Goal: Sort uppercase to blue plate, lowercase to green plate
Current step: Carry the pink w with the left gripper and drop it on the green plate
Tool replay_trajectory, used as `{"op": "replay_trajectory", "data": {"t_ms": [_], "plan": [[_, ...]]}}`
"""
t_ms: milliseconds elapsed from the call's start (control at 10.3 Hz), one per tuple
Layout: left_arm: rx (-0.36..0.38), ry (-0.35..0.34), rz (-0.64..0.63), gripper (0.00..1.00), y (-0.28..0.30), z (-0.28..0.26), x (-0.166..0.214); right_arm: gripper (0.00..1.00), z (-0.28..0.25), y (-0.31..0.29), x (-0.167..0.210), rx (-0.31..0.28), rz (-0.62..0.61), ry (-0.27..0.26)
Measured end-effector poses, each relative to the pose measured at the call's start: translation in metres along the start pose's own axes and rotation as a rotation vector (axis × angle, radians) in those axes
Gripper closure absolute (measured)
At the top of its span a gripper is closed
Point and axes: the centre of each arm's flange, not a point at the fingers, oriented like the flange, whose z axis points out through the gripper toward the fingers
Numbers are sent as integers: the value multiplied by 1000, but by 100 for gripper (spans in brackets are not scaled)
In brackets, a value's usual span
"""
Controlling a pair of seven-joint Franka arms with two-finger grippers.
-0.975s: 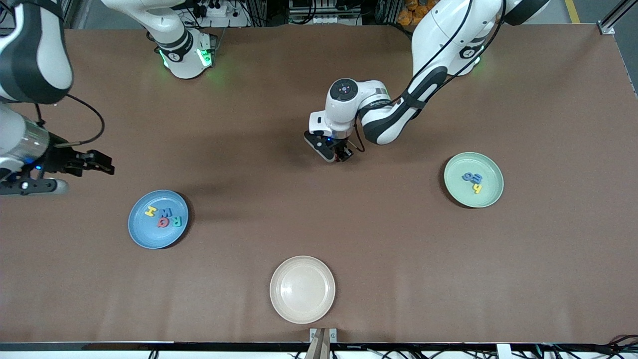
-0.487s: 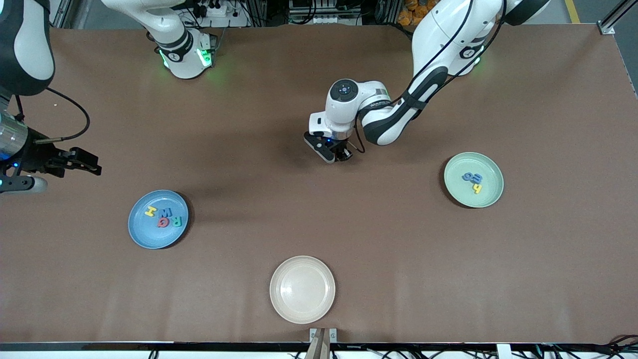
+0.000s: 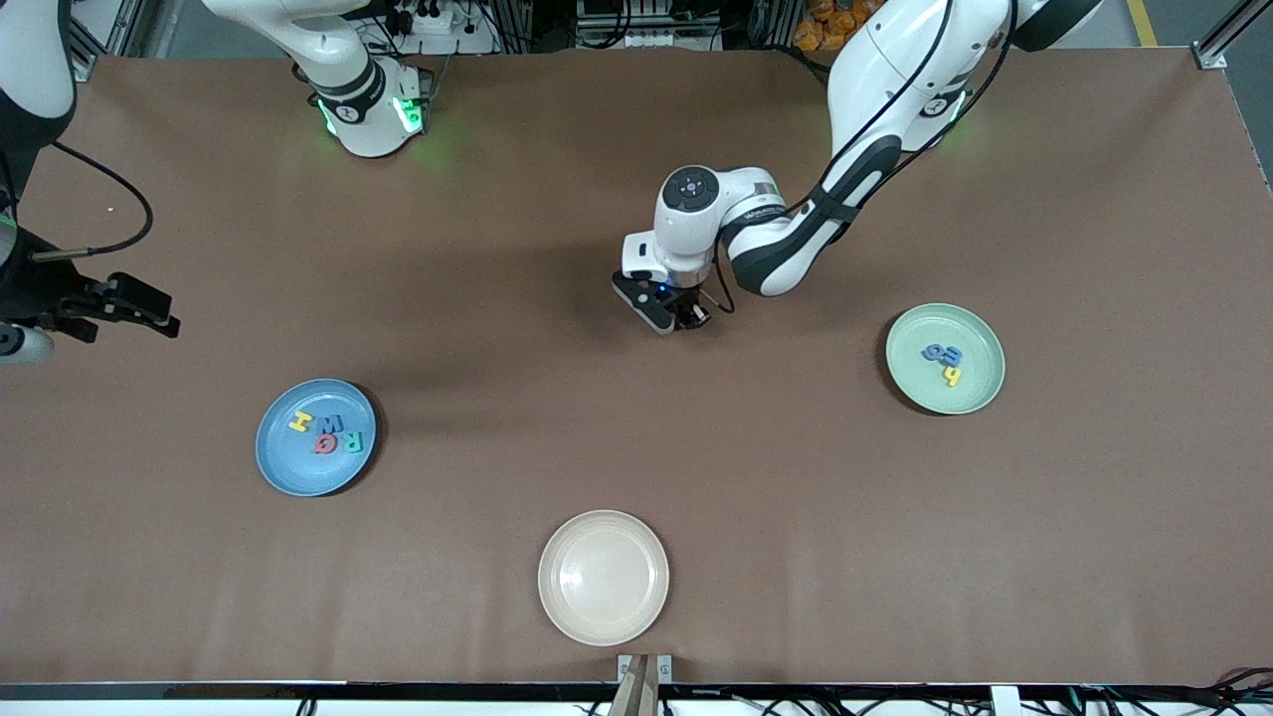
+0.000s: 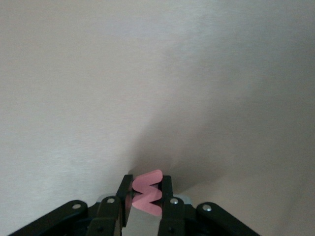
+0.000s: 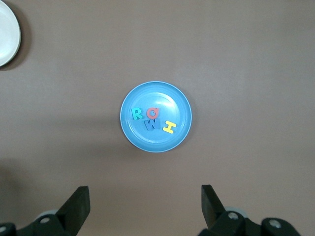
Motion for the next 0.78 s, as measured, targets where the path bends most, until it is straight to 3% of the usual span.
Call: {"op": "replay_trajectory", "data": {"t_ms": [195,487,780], "plan": [[25,-24,-2,73,-28,-7,0,0,-12,-6,-6,4,-12,16],[-9,-136,-67,73,-98,-40,-9,0,-24,-9,-19,11,-18,19],[3,-204,-159,73,-206,-85,-51,0,-24,-14,-21,14,-26,8]]}}
